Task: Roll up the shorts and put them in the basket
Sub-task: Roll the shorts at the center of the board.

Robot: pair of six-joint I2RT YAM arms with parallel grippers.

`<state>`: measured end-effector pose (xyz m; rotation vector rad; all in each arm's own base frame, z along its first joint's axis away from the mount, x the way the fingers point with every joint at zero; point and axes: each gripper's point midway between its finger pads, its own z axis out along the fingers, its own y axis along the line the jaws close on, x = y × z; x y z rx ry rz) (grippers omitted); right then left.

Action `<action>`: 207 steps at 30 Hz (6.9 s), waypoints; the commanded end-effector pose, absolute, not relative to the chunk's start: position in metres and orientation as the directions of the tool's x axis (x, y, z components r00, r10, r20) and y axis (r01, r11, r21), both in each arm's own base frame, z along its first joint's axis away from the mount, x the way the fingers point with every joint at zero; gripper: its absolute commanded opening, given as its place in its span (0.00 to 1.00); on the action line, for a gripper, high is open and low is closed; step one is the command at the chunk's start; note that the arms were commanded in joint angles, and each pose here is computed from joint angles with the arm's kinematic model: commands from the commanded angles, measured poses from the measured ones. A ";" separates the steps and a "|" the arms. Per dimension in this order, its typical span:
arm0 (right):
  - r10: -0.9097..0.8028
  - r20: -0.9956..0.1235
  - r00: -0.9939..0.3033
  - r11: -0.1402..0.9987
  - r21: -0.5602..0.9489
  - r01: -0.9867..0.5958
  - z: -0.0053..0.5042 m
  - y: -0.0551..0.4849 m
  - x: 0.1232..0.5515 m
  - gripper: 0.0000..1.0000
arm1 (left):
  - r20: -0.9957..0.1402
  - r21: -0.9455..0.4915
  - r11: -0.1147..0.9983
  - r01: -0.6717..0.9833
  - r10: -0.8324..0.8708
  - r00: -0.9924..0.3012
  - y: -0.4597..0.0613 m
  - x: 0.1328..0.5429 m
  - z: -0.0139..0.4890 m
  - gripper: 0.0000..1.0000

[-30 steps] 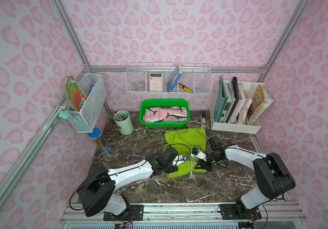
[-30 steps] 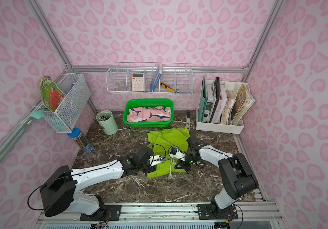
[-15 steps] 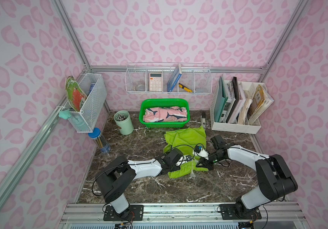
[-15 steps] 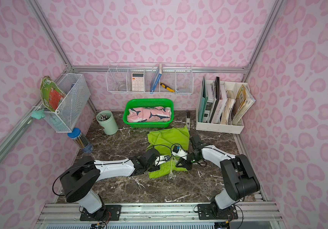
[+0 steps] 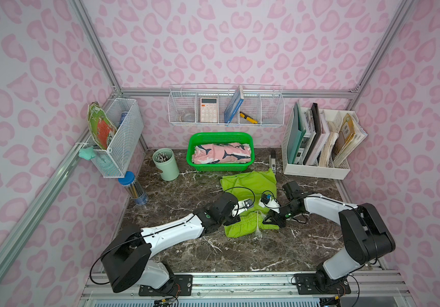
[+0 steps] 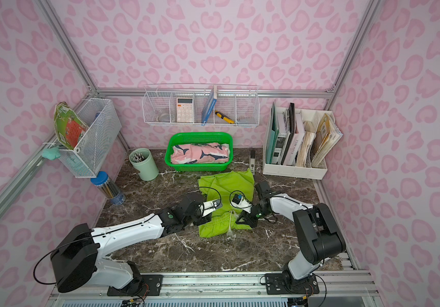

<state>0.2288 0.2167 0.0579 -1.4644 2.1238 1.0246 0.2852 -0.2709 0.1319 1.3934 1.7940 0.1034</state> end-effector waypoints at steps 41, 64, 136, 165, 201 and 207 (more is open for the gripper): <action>-0.623 -0.718 -0.309 0.386 0.060 -0.920 0.084 0.200 0.263 0.58 | -0.465 -0.173 0.311 0.935 0.811 -0.356 -0.312 0.226 0.068 0.00; -0.816 -0.381 0.434 0.032 -0.780 -0.625 0.095 0.213 0.238 0.85 | -0.163 -0.726 0.257 0.638 0.836 -0.523 -0.325 0.232 0.092 0.00; -0.707 -0.626 -0.329 0.092 0.380 -0.920 0.068 0.231 0.226 0.03 | -0.389 0.466 0.162 0.870 0.921 0.036 -0.313 0.253 0.039 0.67; -0.704 -0.600 0.380 0.186 -0.672 -0.716 0.134 0.211 0.225 1.00 | -0.319 -0.506 0.267 0.820 0.826 -0.465 -0.312 0.221 0.065 0.00; -0.805 -0.591 -0.048 -0.057 0.158 -0.986 0.063 0.233 0.198 0.00 | -0.587 -0.026 0.509 0.860 0.689 -0.425 -0.241 0.253 0.141 0.99; -0.832 -0.480 -0.278 0.076 0.398 -0.914 0.054 0.246 0.214 0.00 | -0.666 0.117 0.446 0.887 0.698 -0.263 -0.243 0.251 0.175 0.99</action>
